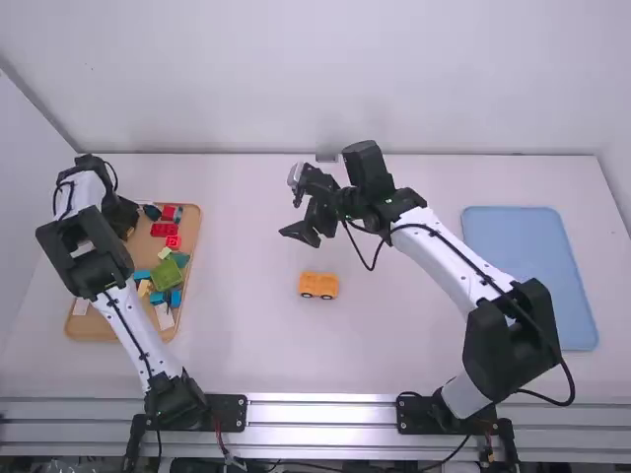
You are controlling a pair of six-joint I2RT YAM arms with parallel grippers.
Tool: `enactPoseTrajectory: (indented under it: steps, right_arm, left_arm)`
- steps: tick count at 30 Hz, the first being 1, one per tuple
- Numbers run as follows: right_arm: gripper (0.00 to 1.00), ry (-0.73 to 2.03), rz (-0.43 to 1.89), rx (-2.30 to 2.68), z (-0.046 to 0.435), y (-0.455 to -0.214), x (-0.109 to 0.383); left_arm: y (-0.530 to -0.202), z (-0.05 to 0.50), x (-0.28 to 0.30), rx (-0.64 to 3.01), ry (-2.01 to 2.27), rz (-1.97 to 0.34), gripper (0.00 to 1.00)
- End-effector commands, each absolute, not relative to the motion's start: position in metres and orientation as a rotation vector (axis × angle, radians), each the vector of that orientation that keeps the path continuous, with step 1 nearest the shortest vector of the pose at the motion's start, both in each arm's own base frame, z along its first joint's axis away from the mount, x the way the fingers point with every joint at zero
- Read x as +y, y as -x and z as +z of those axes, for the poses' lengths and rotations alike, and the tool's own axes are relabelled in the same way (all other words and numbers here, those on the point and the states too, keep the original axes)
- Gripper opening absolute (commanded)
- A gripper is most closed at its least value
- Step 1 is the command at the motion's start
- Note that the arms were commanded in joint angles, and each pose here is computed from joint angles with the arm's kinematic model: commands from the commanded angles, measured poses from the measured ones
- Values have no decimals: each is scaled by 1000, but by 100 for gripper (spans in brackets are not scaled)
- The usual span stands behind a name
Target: Assemble lego blocks to make yellow taxi
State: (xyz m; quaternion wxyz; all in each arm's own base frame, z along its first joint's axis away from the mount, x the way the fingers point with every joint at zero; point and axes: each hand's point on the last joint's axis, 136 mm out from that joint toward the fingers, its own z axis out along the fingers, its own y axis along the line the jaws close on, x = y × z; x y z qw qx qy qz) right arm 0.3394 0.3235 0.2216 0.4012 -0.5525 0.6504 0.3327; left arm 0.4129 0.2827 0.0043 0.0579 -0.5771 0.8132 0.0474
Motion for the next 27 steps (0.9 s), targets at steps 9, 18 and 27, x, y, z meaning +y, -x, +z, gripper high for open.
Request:
enactPoseTrajectory:
  steps: [9, 18, 27]
  right_arm:
    - [98, 1389, 854, 1630, 227, -340, 325]
    - [99, 1224, 905, 1740, 233, -359, 310]
    - [99, 1242, 1242, 1582, 266, -336, 298]
  left_arm:
    - [-420, 77, 258, 2528, 1458, -12, 20]
    - [-400, 124, 195, 2381, 1020, -227, 23]
    - [-381, 189, 14, 2107, -33, -799, 21]
